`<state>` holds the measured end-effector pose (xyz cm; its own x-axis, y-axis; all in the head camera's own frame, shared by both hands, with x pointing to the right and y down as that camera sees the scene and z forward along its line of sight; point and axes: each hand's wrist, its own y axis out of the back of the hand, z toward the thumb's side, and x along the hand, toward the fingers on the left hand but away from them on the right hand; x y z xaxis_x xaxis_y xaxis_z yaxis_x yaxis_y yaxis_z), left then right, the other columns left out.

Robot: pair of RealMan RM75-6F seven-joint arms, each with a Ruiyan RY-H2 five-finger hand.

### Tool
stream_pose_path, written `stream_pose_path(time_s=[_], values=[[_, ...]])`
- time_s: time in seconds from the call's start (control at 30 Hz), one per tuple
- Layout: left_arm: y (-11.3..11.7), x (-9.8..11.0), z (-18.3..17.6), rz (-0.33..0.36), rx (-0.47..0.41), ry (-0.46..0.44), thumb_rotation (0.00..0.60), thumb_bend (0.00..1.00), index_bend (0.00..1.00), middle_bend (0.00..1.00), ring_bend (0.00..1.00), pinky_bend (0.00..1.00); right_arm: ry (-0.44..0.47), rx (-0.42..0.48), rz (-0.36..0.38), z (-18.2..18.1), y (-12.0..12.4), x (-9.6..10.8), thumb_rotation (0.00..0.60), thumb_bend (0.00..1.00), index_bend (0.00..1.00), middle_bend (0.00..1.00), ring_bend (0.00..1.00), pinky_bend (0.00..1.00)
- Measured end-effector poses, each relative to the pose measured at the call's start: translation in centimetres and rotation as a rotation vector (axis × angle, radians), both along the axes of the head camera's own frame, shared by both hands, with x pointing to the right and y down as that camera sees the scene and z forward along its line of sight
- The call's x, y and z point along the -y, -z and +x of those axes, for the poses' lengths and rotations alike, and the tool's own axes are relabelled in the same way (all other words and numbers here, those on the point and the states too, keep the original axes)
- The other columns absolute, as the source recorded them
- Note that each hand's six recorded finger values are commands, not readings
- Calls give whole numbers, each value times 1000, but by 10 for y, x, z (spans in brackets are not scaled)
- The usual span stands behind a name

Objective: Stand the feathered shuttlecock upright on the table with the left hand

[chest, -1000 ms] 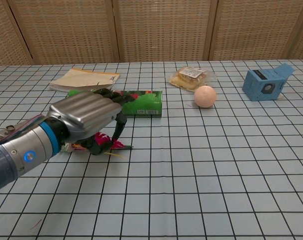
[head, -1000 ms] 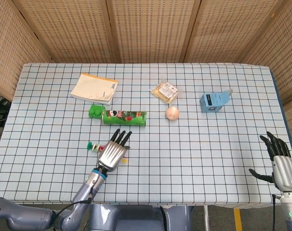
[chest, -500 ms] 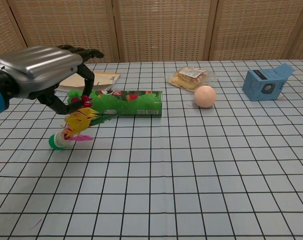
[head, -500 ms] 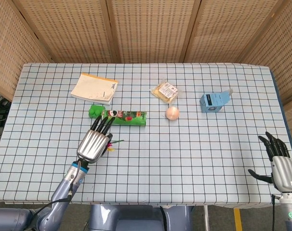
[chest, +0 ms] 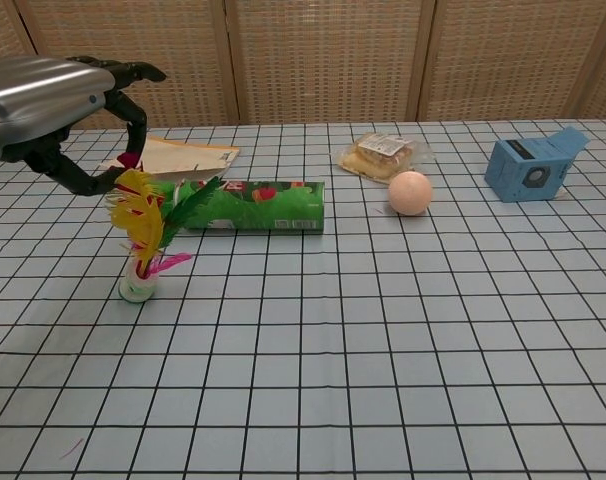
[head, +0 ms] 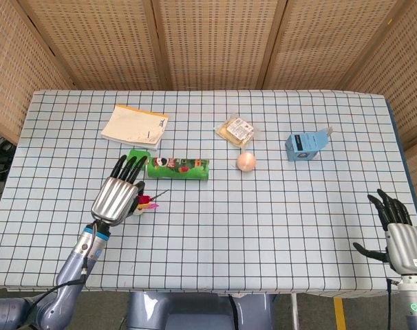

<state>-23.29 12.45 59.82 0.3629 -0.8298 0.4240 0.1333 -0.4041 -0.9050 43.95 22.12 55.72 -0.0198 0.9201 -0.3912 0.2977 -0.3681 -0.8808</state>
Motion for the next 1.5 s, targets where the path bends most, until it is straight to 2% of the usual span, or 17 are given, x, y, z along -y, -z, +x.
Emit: stream_pose_path(time_s=[0.43,0.67,0.77,0.8,0.9,1.0,1.1,1.27,1.4,1.5], values=[[11,7,-13,27,-44,29,600,587,679,0,0,0,3,0,-8,-2,-2,-1,600,92,127,0,0,0],[-4,7,-27,9,0,43,600,553,660,0,0,0,5,6,-9,-2,-1,-1,600,92,127,0,0,0],[-10,6,-33,-4,15,54,600,340,559,0,0,0,6,6,-11,-2,-2,-1,600,92,127,0,0,0],[-12,5,-36,-14,19,60,600,235,477,0,0,0,6,5,-11,-2,-2,-1,600,92,127,0,0,0],[-14,2,-41,-30,20,74,600,105,269,0,0,0,8,4,-8,-3,-1,-1,600,92,127,0,0,0],[-8,1,-46,-24,-8,92,600,95,149,0,0,0,9,7,-5,-3,0,-1,600,92,127,0,0,0],[4,2,-54,-3,-40,106,600,93,103,0,0,0,11,4,-7,-3,0,-1,600,92,127,0,0,0],[27,-1,-74,38,-84,144,600,95,90,0,0,0,24,-6,0,-5,1,-1,600,93,127,0,0,0],[41,-14,-97,92,-91,178,600,102,90,0,0,0,37,-13,6,-8,2,-2,600,92,126,0,0,0],[44,-30,-122,129,-62,217,600,103,87,0,0,0,46,-22,9,-10,2,-2,600,92,126,0,0,0]])
